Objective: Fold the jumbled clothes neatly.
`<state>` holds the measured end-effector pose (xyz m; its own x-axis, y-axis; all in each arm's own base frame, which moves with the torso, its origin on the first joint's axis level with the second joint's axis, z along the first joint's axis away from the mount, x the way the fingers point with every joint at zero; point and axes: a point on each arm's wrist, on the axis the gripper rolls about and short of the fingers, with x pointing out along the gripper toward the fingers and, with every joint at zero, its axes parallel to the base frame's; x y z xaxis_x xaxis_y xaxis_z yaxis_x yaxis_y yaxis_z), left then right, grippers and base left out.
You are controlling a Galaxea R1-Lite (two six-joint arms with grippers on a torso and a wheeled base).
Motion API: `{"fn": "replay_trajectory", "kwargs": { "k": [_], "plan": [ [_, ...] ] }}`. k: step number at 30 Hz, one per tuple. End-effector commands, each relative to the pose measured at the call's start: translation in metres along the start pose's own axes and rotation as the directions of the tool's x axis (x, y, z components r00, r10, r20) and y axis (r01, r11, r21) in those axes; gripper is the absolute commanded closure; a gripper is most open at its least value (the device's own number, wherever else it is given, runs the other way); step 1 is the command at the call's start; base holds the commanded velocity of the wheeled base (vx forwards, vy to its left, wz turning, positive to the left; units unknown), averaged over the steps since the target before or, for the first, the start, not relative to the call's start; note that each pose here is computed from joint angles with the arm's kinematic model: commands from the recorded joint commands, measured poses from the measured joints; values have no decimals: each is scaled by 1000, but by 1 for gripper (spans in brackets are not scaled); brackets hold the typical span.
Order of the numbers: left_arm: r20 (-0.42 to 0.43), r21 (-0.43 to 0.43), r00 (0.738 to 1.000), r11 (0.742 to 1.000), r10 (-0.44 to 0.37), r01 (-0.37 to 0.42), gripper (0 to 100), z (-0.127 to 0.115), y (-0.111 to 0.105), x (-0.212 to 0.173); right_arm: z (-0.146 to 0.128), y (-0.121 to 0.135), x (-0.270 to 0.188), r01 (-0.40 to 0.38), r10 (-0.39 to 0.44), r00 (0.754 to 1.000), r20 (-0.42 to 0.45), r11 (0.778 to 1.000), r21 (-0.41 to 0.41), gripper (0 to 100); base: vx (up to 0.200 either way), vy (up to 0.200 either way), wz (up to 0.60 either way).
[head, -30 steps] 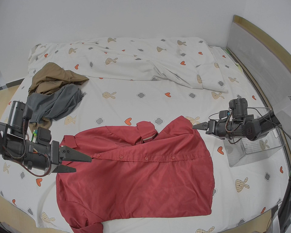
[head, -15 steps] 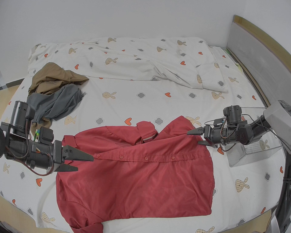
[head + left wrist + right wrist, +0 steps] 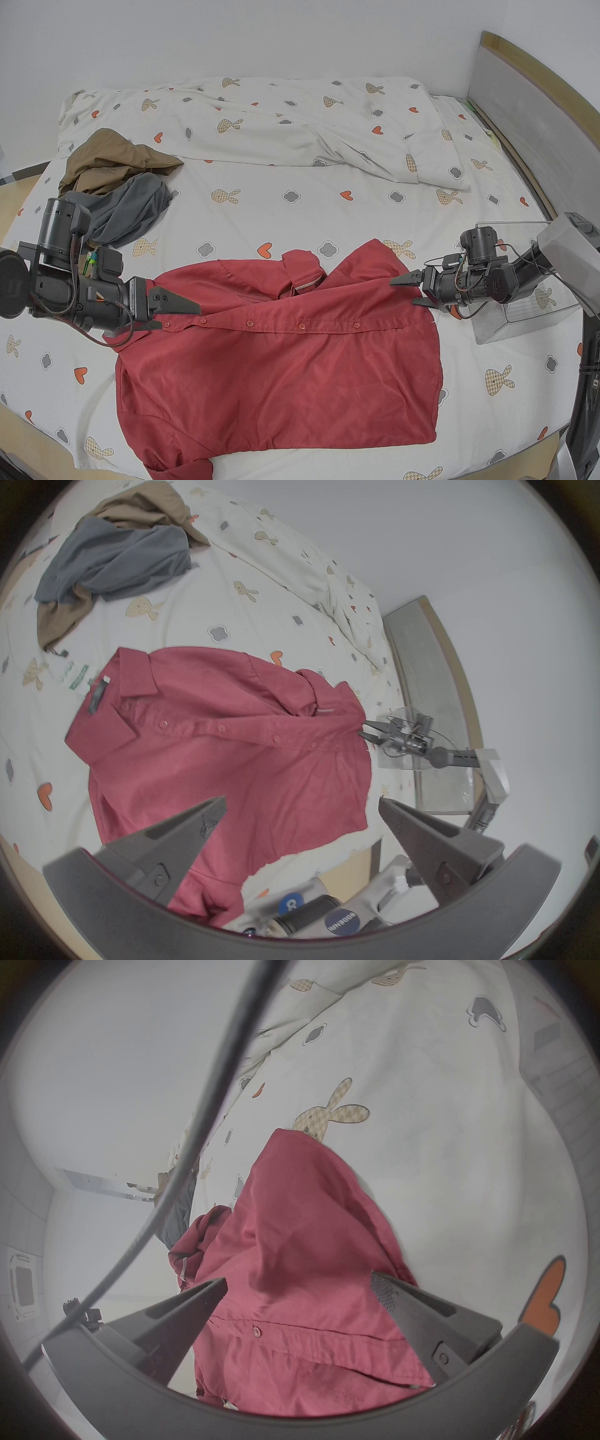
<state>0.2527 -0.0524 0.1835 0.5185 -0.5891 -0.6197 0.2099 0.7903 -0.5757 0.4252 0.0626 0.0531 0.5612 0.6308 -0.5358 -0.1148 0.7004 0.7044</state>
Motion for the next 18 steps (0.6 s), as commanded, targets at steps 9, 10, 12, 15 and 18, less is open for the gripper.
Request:
{"fn": "replay_trajectory", "kwargs": {
  "k": [9, 10, 12, 15, 18],
  "plan": [
    [-15, 206, 999, 977, 49, -45, 0, 53, -11, 83, -44, 80, -140, -72, 82, 991, 108, 993, -94, 0, 0, 0, 0],
    [-19, 223, 999, 974, 45, -39, 0, 57, -12, 93, -50, 85, -145, -89, 100, 990, 103, 990, -107, 0, 0, 0, 0],
    [-22, 246, 999, 969, 39, -32, 0, 63, -12, 105, -55, 90, -150, -116, 127, 988, 90, 986, -122, 0, 0, 0, 0],
    [-24, 288, 999, 957, 32, -24, 0, 71, -13, 123, -60, 92, -155, -146, 156, 985, 68, 980, -132, 0, 0, 0, 0],
    [-21, 349, 998, 936, 63, -52, 0, 79, -15, 151, -71, 94, -162, -154, 163, 985, 59, 979, -135, 0, 0, 0, 0]
  ]
}}
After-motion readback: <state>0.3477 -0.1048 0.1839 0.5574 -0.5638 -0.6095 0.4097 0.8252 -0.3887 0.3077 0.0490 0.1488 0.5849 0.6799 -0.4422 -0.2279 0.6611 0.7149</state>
